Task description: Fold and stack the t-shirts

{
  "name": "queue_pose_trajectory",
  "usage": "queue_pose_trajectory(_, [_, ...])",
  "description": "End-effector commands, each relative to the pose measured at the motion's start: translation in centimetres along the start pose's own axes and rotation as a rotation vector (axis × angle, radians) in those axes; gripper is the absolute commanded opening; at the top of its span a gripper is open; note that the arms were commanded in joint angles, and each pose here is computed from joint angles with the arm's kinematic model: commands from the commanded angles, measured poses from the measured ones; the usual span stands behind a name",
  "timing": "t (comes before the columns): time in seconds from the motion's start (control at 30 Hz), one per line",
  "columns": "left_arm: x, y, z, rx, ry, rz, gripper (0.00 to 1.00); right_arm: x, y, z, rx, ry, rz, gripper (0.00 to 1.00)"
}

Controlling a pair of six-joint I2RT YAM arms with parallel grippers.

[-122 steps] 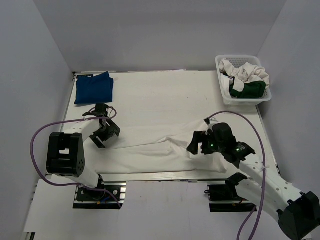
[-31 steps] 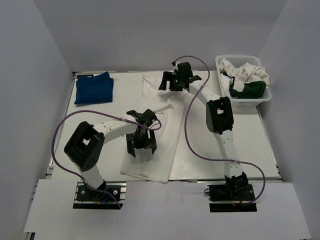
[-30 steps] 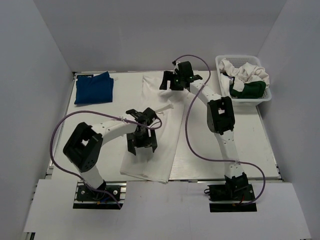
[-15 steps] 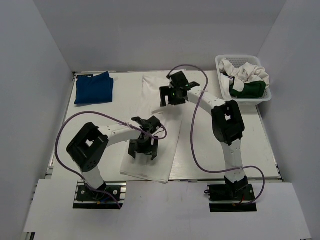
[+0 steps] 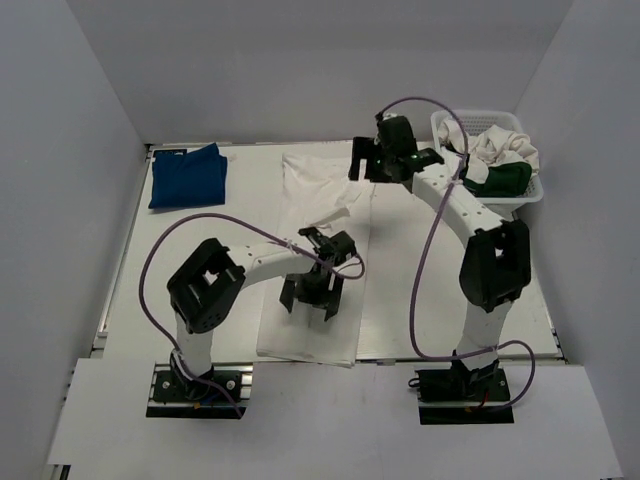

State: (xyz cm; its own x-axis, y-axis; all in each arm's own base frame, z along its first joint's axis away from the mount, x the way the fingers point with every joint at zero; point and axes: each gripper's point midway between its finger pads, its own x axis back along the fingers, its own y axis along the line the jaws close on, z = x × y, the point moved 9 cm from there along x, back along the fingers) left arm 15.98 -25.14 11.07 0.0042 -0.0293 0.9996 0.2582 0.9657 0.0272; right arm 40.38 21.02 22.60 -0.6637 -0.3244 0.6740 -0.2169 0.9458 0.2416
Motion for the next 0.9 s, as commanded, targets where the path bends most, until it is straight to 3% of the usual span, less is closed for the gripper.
queue_pose_trajectory(0.0, [6.1,0.1,-1.9,0.123,-0.165,-0.081,1.00,3.9,-0.2,-3.5,-0.075,-0.139,0.050,0.90])
queue_pose_trajectory(0.07, [9.9,0.4,-2.7,0.173,-0.293,-0.074,1.00,7.0,-0.5,-5.3,-0.084,-0.240,0.059,0.90])
queue_pose_trajectory(0.17, [11.9,1.5,-3.6,0.228,-0.414,-0.036,1.00,9.5,-1.0,-4.2,-0.067,-0.301,0.049,0.90])
queue_pose_trajectory(0.33, [11.9,2.7,-3.6,0.242,-0.375,-0.184,1.00,12.2,-3.1,-3.3,-0.091,-0.315,0.161,0.90])
queue_pose_trajectory(0.47, [10.4,3.8,-1.2,0.258,-0.326,-0.164,1.00,13.1,-2.9,1.6,-0.124,-0.237,0.039,0.90])
queue_pose_trajectory(0.5, [9.3,4.4,-0.2,0.269,-0.305,-0.183,1.00,13.4,-2.3,3.1,-0.126,-0.218,-0.065,0.90])
queue_pose_trajectory(0.67, [8.7,6.9,3.3,0.414,-0.337,-0.118,1.00,14.9,-1.6,10.3,-0.082,-0.043,-0.217,0.90])
queue_pose_trajectory(0.87, [4.4,9.3,6.5,0.593,-0.225,-0.120,1.00,14.9,0.7,21.6,0.196,0.286,-0.413,0.90])
